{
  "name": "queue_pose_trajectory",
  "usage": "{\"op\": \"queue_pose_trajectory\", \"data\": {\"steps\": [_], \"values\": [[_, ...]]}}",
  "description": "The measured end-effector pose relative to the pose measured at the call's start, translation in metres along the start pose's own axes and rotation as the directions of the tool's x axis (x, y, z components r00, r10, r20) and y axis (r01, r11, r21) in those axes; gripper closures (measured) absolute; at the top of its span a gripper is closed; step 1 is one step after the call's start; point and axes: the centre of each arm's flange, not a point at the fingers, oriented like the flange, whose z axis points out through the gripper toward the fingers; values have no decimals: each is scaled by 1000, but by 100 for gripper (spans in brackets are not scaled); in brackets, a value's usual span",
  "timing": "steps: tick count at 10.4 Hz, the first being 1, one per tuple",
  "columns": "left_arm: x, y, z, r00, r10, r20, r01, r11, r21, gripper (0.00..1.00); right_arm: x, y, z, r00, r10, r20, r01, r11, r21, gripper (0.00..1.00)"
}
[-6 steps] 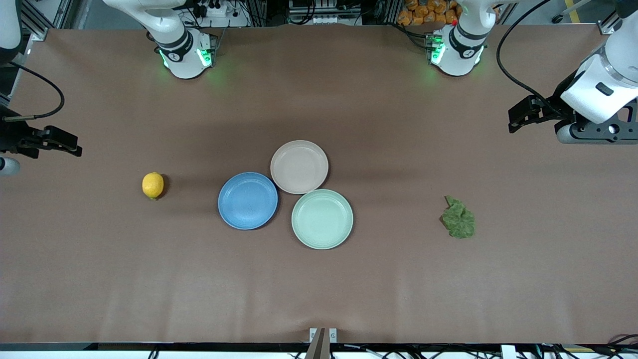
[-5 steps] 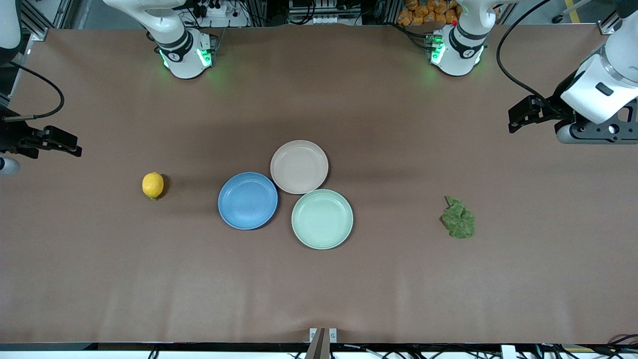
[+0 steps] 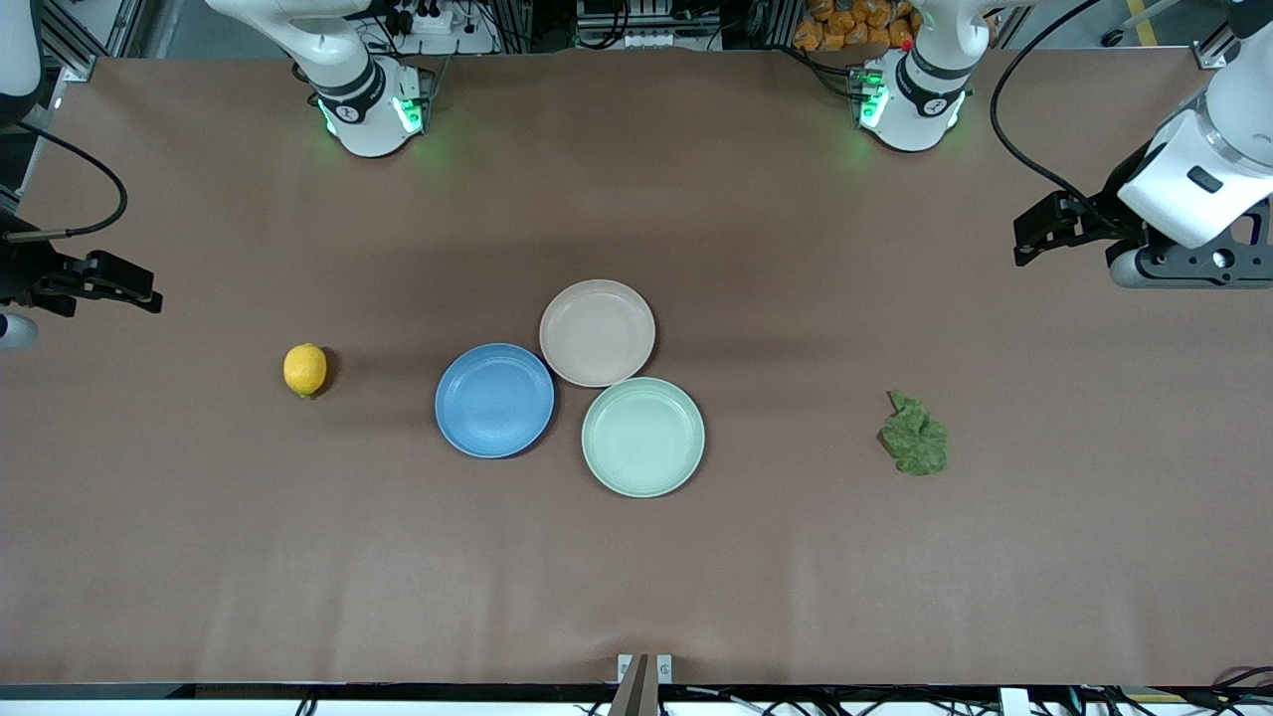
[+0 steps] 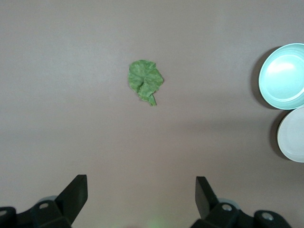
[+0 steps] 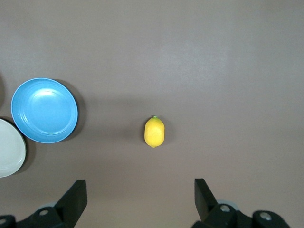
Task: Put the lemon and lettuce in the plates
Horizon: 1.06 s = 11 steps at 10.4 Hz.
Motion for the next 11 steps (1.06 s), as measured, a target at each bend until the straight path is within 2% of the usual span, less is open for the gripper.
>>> {"op": "queue_pose_trajectory", "data": {"steps": [3, 6, 9, 11], "values": [[12, 1, 22, 1000, 3, 31, -2, 1000, -4, 0, 9, 1, 30, 1000, 1, -23, -1, 1000, -1, 0], [33, 8, 66, 999, 15, 33, -14, 1000, -15, 0, 17, 3, 115, 1000, 3, -13, -3, 1000, -2, 0], [56, 20, 138, 997, 33, 76, -31, 999, -30, 0, 25, 5, 176, 1000, 7, 19, -7, 1000, -4, 0], [74, 27, 194, 992, 48, 117, -45, 999, -31, 0, 32, 10, 219, 1000, 15, 23, -15, 1000, -9, 0]]}}
